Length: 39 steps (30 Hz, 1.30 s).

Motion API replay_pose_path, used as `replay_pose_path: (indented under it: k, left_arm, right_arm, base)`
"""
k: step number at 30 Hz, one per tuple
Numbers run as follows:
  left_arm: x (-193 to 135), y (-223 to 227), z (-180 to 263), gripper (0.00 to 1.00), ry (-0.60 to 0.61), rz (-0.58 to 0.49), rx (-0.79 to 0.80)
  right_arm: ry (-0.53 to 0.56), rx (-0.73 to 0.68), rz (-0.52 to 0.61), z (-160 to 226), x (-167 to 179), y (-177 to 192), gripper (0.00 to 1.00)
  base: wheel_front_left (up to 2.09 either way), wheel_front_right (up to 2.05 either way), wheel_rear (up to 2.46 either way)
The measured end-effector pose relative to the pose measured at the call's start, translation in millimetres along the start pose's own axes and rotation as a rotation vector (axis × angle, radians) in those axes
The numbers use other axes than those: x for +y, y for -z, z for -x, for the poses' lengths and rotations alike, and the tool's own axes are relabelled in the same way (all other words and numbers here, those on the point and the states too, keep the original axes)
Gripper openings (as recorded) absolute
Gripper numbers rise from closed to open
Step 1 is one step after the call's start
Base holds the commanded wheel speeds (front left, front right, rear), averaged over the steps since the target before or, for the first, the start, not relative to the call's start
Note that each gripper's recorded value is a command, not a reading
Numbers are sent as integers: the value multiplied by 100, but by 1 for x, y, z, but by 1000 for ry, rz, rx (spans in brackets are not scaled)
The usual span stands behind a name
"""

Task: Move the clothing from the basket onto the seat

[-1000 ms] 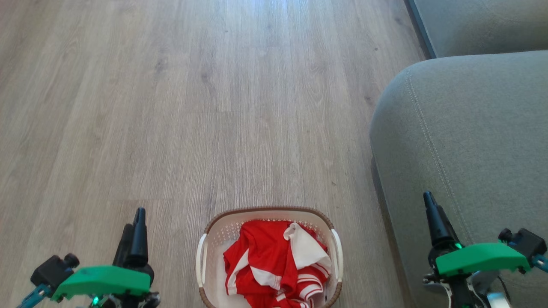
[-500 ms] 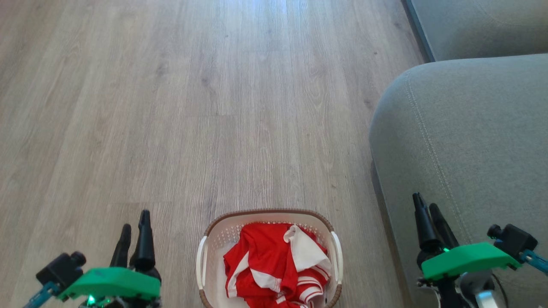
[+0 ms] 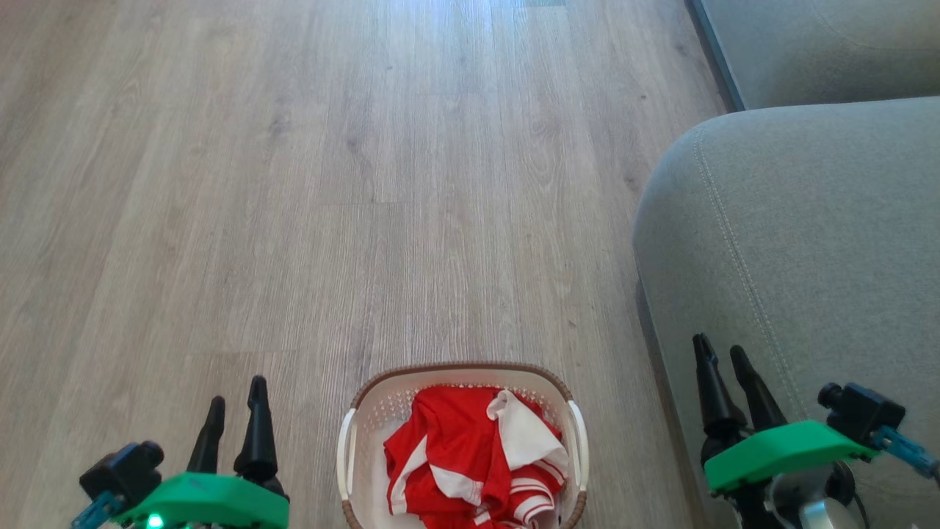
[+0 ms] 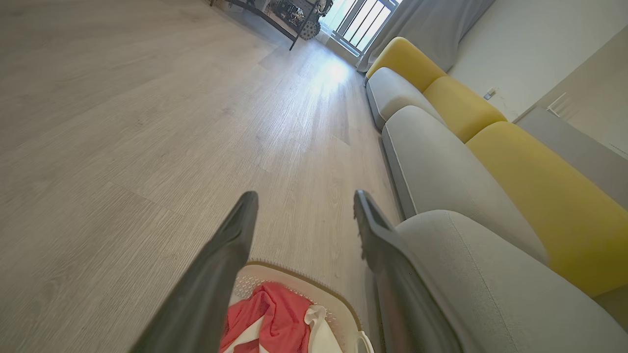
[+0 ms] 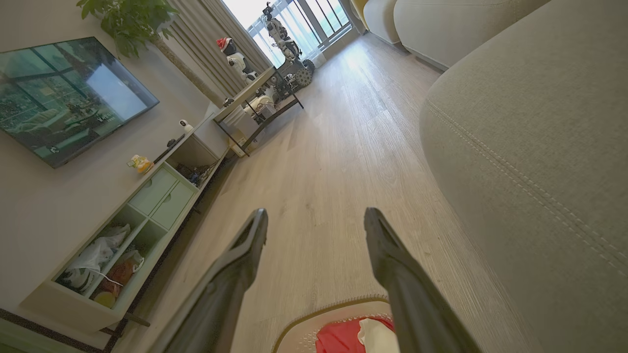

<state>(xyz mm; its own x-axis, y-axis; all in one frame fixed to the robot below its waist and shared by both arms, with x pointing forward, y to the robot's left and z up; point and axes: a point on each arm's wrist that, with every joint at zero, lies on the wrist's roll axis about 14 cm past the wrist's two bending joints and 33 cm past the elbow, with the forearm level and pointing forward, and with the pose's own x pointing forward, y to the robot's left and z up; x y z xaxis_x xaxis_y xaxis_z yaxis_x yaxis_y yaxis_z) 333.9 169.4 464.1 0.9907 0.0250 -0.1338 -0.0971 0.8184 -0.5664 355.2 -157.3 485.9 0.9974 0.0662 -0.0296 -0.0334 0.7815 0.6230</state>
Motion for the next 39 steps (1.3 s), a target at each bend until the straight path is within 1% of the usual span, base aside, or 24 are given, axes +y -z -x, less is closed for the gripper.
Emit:
replay_pose_path:
  k: [8, 19, 25, 39]
  left_arm:
    - [-4, -2, 1, 100, 18, -96, -20]
    - [-11, -1, 3, 100, 46, -226, -38]
    - [-8, 2, 8, 100, 43, -291, -39]
    - [-10, -1, 10, 100, 57, -414, -78]
  right_arm:
    - [-24, 11, 95, 3, 5, 5, 100]
    - [-67, -15, 204, 3, 16, 3, 100]
    - [-98, -22, 269, 3, 24, 3, 100]
    - [-162, -39, 420, 4, 38, 6, 100]
  base:
    - [0, 0, 0]
    - [0, 0, 0]
    - [0, 0, 0]
    - [0, 0, 0]
